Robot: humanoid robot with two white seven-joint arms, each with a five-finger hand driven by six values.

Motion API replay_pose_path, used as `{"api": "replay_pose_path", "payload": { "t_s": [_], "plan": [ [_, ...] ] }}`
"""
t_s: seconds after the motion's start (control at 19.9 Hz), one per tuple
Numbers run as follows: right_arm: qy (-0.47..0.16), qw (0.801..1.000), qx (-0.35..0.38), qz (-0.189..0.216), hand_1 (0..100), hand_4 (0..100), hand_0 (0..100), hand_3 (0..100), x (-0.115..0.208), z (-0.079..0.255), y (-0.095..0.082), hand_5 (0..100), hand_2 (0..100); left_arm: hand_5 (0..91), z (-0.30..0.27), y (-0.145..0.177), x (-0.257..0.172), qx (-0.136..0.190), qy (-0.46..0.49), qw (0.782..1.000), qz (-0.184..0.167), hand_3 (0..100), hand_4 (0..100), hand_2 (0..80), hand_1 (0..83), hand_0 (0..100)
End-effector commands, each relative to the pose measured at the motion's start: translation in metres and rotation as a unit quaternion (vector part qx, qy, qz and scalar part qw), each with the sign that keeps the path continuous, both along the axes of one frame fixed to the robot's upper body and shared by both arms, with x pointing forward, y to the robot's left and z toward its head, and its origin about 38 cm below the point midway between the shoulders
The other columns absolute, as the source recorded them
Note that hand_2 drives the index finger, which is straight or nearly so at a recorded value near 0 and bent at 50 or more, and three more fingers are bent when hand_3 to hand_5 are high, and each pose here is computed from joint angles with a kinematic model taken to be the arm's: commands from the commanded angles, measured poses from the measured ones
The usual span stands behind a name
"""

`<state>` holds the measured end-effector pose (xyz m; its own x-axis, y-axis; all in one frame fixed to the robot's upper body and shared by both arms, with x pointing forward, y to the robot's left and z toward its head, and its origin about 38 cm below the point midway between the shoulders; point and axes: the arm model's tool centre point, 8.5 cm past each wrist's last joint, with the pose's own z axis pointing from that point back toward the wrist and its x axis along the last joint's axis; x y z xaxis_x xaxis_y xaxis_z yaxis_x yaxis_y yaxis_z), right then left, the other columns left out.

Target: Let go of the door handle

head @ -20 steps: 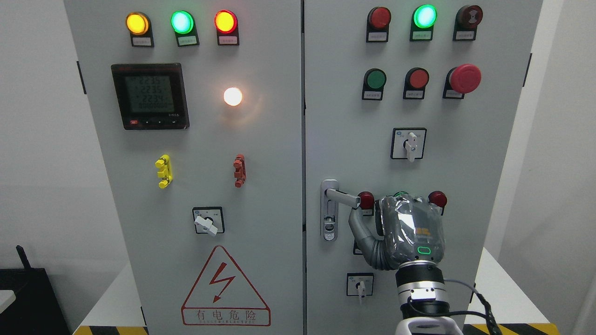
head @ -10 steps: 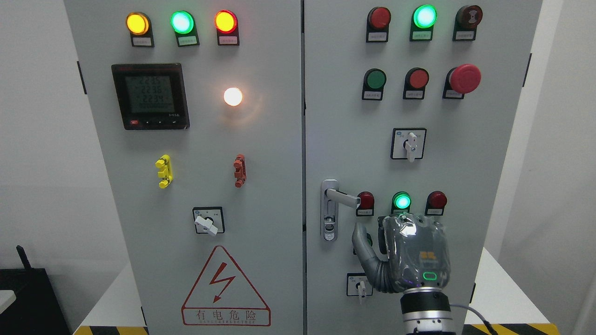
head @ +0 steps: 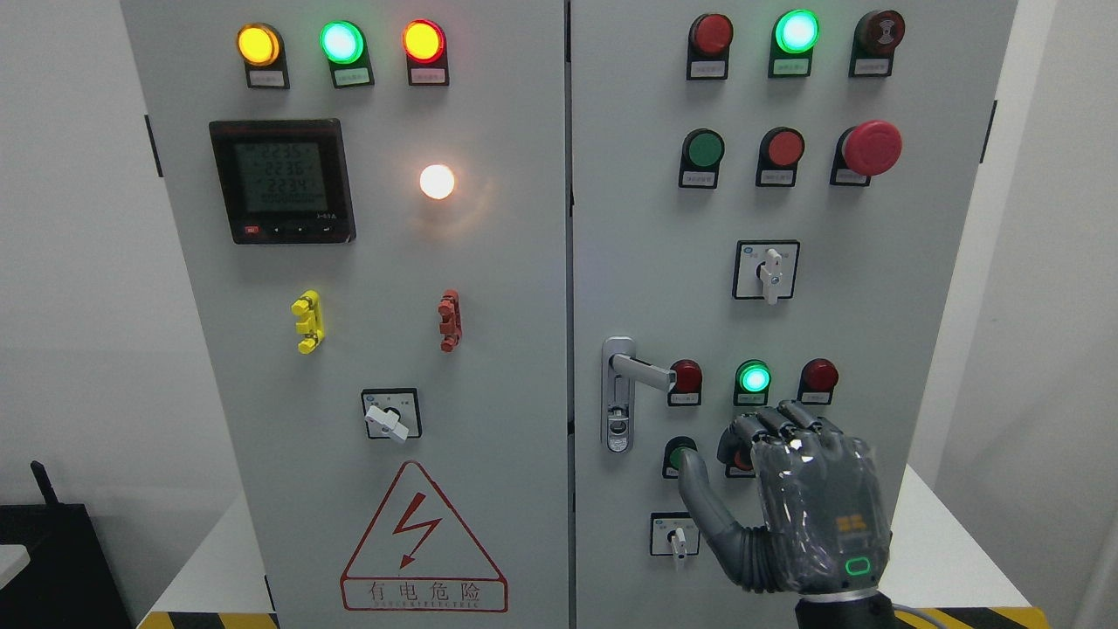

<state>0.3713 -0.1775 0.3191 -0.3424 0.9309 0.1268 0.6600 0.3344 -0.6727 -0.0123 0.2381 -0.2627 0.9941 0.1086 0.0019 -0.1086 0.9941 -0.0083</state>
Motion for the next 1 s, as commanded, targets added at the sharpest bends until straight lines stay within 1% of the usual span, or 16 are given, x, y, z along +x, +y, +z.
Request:
{"api": "replay_pose_path", "payload": {
  "t_s": [0.0, 0.1, 0.2, 0.55, 0.95],
  "plan": [
    [-0.011, 1.0, 0.006, -0.019, 2, 1, 52, 7, -0.0059, 0.0073, -0.0635, 0, 2, 0.0, -0.0001, -0.0005, 0.0175, 0.0, -0.016, 1.0, 0.007, 0, 0, 0.0, 38.9, 12],
    [-0.011, 1.0, 0.008, -0.018, 2, 0, 50, 5, -0.0065, 0.008, -0.0697, 0, 2, 0.0, -0.0001, -0.0005, 0.0165, 0.0, -0.016, 1.0, 0.007, 0, 0, 0.0, 38.9, 12],
    [-0.013, 1.0, 0.008, -0.019, 3, 0, 48, 2, -0.007, 0.0085, -0.0722, 0, 0, 0.0, -0.0001, 0.0005, 0.0165, 0.001, -0.016, 1.0, 0.007, 0, 0, 0.0, 38.9, 12],
    [-0.004, 1.0, 0.013, -0.014, 3, 0, 45, 2, -0.0081, 0.0022, -0.0709, 0, 0, 0.0, -0.0001, 0.0005, 0.0175, 0.001, -0.016, 1.0, 0.007, 0, 0, 0.0, 38.9, 12],
    [-0.003, 1.0, 0.011, -0.002, 4, 0, 44, 4, -0.0094, -0.0012, -0.0648, 0, 0, 0.0, -0.0001, -0.0005, 0.0175, 0.0, -0.016, 1.0, 0.007, 0, 0, 0.0, 38.9, 12]
  ]
}}
